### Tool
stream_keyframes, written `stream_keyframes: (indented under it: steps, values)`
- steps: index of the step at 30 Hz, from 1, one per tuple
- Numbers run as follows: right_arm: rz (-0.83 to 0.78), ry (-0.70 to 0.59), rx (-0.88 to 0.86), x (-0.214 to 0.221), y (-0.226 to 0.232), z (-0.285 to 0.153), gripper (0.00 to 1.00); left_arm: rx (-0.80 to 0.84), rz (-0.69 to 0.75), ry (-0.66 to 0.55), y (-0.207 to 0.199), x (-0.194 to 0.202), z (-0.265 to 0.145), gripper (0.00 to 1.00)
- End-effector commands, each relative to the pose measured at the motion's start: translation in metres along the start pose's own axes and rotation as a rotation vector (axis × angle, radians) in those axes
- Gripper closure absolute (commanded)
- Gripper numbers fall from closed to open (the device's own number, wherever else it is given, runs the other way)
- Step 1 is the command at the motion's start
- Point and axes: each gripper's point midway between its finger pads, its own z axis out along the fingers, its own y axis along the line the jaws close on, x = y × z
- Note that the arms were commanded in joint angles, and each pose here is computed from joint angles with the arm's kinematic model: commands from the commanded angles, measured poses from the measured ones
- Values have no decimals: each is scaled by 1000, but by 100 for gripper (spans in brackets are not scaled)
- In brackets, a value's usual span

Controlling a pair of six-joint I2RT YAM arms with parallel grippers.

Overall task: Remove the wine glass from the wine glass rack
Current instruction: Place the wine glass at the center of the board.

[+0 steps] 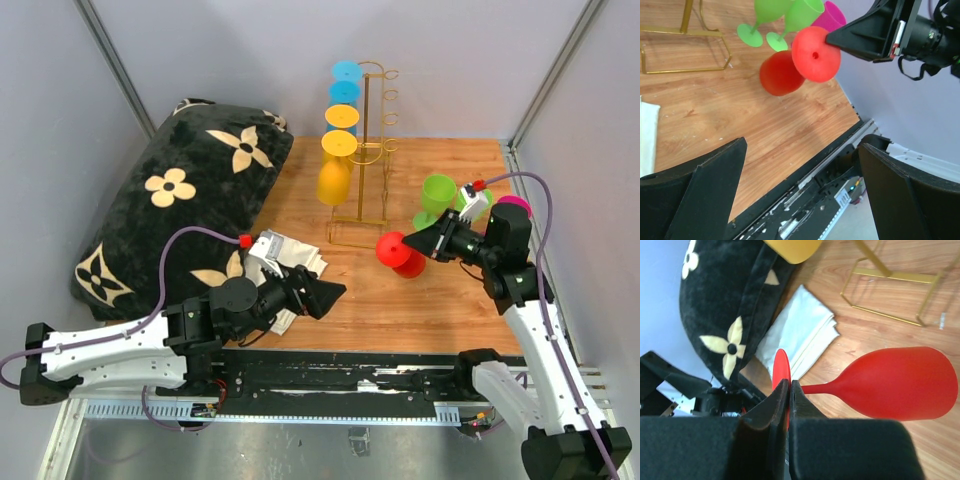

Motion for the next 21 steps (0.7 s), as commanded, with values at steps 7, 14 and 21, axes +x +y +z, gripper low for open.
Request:
stream_keyframes:
  steps: [7, 14, 21]
  values:
    - [-132, 47, -279, 7, 47, 12, 99, 94, -238, 37, -11, -6, 22, 0]
    - [-203, 138, -440, 26, 81, 9, 99, 233, -348, 11, -13, -10, 20, 0]
    - [-267, 202, -562, 42, 112, 9, 98, 289, -355, 12, -18, -8, 21, 6]
